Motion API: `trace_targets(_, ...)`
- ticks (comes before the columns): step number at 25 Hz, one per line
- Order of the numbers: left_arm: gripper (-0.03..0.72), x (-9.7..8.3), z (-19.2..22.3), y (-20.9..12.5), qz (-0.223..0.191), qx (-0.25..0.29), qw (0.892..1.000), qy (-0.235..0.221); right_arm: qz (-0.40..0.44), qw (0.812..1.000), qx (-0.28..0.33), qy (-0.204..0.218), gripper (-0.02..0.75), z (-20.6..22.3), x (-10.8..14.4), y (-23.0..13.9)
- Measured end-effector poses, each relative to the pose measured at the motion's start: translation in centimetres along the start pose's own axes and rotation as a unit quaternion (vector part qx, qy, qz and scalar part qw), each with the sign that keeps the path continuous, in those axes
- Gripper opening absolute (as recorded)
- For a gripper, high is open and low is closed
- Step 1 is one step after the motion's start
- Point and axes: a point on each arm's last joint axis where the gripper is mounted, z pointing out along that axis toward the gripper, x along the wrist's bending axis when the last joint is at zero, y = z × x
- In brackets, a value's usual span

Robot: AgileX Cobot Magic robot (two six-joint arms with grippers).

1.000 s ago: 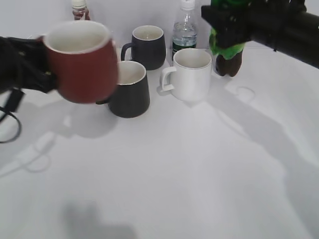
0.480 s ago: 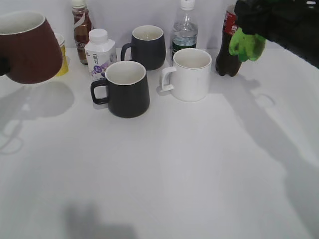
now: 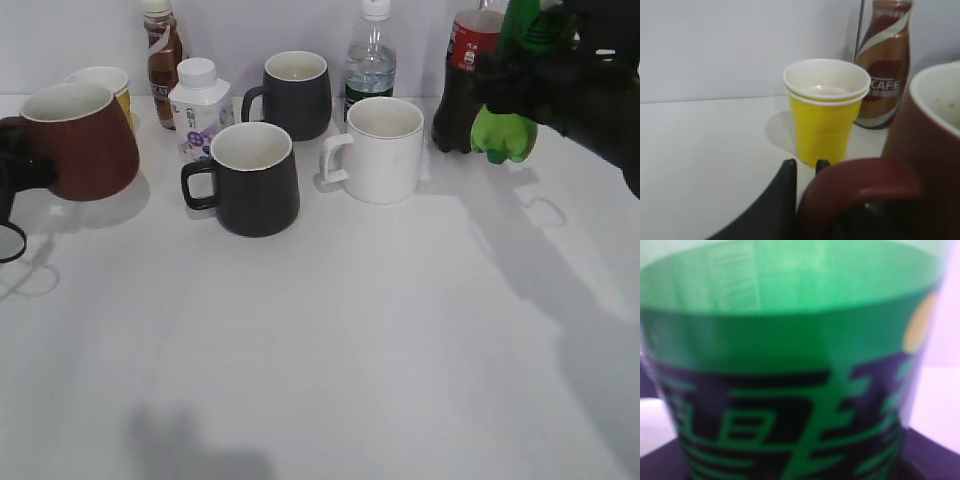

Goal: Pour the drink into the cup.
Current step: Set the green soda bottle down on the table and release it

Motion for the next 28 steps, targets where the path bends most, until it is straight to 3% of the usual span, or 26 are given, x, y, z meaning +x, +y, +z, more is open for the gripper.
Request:
trace_targets(8, 0.085, 0.6, 3.5, -2.4, 0.004, 0.01, 1.0, -0.004, -0.007, 0.999, 0.013, -0.033, 0.428, 0.3, -0.7, -0.8)
trace_targets(13, 0.082, 0.6, 3.9, -3.6, 0.032, 0.018, 0.999, -0.006, -0.006, 0.999, 0.018, -0.036, 0.428, 0.4, -0.7, -1.2)
trace_targets(22, 0.087, 0.6, 4.1, -3.9, 0.031, 0.011, 0.999, -0.006, -0.009, 0.998, 0.049, -0.04, 0.428, 1.2, -0.9, -3.4)
trace_targets(28, 0.243, 0.4, 3.0, -4.3, 0.027, 0.016, 0.999, -0.007, -0.024, 0.997, 0.062, -0.031, 0.428, 1.6, -0.9, -4.7)
